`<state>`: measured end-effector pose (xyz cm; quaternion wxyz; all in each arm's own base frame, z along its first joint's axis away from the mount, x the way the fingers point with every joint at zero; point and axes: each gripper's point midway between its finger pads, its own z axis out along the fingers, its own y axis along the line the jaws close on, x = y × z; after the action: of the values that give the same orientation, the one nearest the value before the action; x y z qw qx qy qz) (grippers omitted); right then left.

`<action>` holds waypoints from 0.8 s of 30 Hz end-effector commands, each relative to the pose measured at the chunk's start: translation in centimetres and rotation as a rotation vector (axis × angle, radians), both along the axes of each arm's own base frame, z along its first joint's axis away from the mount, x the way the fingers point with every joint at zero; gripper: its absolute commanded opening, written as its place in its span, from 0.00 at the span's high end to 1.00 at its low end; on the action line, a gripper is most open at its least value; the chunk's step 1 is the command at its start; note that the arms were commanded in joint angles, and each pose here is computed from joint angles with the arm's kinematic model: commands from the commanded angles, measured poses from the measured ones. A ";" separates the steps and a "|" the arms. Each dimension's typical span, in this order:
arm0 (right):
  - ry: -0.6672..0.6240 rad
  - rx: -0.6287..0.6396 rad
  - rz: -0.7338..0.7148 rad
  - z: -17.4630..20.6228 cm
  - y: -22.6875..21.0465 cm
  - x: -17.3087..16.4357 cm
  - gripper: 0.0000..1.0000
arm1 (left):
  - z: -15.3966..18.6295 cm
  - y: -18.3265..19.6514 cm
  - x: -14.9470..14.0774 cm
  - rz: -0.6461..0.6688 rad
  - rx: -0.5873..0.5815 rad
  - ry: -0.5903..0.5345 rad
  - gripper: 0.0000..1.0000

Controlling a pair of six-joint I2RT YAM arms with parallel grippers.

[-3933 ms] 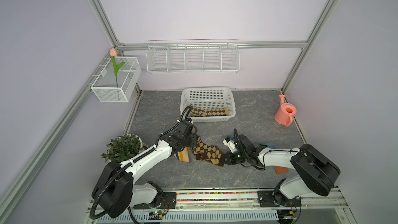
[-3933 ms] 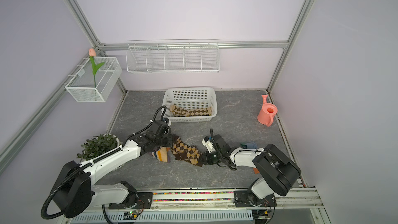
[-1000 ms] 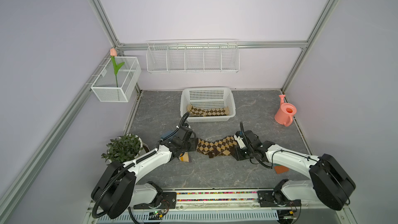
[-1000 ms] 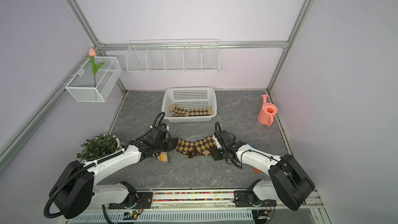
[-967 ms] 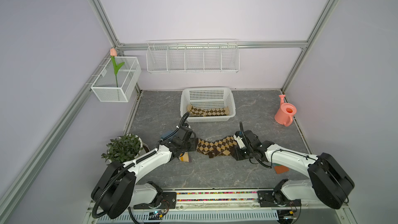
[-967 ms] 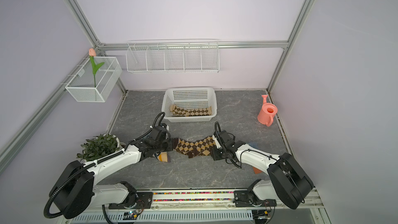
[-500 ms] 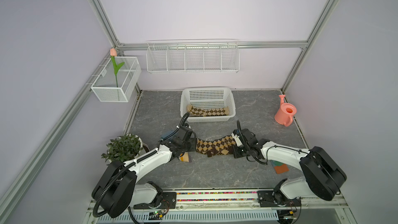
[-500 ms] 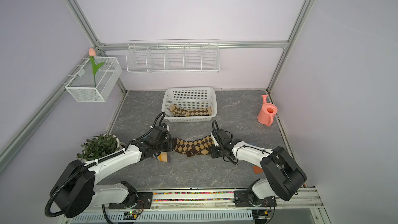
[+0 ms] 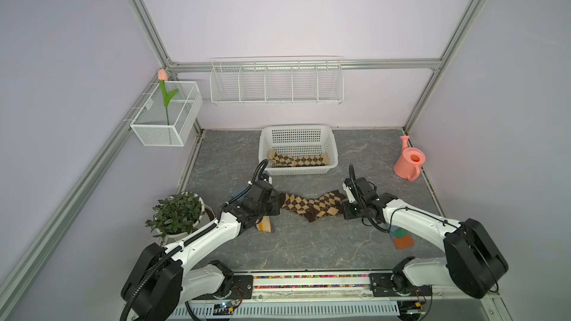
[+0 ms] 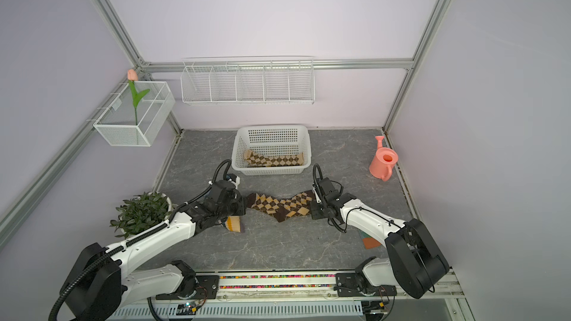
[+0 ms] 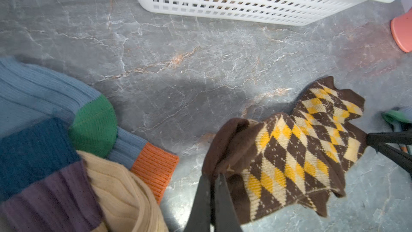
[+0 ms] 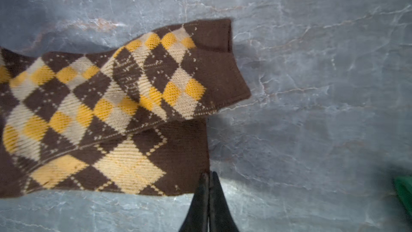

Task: Place the socks together as a pair
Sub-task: Pick up a pair of socks from the center of the board.

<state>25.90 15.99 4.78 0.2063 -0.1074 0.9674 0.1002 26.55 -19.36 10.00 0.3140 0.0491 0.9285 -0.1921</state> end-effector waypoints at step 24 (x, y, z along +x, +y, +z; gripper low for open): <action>-0.042 0.116 0.496 5.0 14.2 -3.4 0.62 | -3.9 -0.2 -0.2 -0.023 0.080 0.099 1.00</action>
<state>23.12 28.71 11.40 0.2267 -0.3074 0.9047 0.1886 25.50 -19.41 5.19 0.2485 0.0642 0.9519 -0.1674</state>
